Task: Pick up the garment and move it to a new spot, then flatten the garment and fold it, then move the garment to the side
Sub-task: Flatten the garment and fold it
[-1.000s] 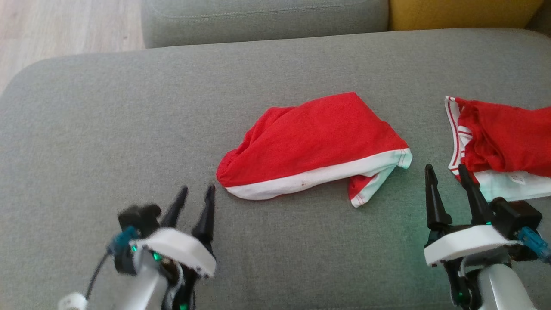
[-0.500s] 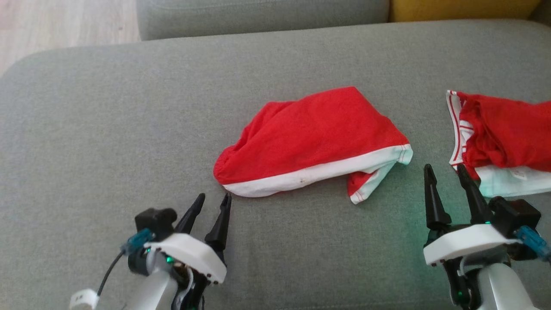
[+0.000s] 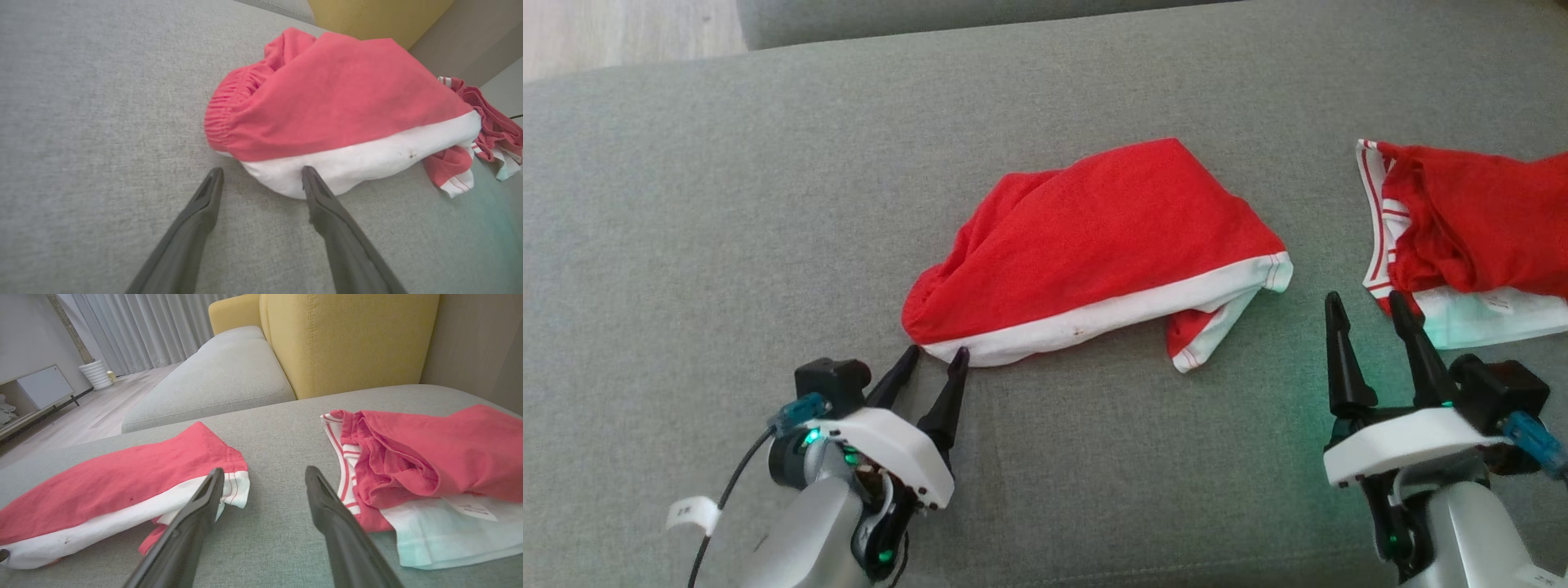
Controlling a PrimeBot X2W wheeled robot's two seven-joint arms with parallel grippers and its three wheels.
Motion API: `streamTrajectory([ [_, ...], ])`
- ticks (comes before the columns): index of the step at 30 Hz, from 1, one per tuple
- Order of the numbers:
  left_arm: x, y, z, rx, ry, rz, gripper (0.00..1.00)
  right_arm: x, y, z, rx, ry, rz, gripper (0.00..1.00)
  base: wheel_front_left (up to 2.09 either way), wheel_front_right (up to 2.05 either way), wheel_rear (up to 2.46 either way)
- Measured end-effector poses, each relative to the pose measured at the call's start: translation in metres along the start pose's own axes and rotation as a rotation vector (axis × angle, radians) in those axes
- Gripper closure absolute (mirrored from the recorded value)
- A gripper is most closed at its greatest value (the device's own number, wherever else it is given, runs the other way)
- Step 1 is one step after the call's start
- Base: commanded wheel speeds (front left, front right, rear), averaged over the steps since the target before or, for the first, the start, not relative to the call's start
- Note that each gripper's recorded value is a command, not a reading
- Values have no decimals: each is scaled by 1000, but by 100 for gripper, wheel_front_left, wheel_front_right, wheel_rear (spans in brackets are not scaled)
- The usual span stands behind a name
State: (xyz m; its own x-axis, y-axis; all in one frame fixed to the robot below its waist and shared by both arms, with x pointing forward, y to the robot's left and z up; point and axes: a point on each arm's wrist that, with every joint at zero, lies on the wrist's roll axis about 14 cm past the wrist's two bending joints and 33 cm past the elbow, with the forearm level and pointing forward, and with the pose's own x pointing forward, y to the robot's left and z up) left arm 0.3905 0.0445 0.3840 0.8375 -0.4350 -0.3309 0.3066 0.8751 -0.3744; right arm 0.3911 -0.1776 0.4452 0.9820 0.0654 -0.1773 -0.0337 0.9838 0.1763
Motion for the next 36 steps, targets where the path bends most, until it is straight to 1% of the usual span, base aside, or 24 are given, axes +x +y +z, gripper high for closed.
streamTrajectory([
  [3,3,-2,-1,4,6,-9,0,1,-1,0,0,1,-4,0,0,0,0],
  [4,4,-2,0,3,4,-10,50,2,-2,-1,0,3,-5,0,0,0,0],
  [5,5,-1,0,2,3,-11,84,2,-2,-3,1,8,-5,0,0,0,0],
  [6,6,-2,1,2,3,-14,100,2,-2,-5,1,15,-6,0,0,0,0],
  [11,10,2,6,5,-17,-9,100,11,0,-14,2,47,3,0,0,0,0],
  [17,11,7,11,12,-33,-2,100,31,14,-15,30,68,42,0,0,0,0],
  [20,9,10,10,8,-33,8,100,39,19,-21,29,99,60,0,0,0,0],
  [28,8,14,11,6,-39,19,100,42,24,-42,42,180,89,0,0,0,0],
  [32,8,13,13,8,-44,17,100,42,30,-43,48,188,110,0,0,0,0],
  [33,8,13,13,9,-44,16,100,42,32,-43,50,189,116,6,0,0,0],
  [34,8,13,14,9,-47,15,100,41,32,-43,51,191,120,57,0,0,0],
  [35,8,12,15,10,-53,14,100,41,32,-44,52,193,121,100,0,0,0],
  [36,8,12,15,10,-53,13,100,40,31,-44,52,194,122,100,0,0,0],
])
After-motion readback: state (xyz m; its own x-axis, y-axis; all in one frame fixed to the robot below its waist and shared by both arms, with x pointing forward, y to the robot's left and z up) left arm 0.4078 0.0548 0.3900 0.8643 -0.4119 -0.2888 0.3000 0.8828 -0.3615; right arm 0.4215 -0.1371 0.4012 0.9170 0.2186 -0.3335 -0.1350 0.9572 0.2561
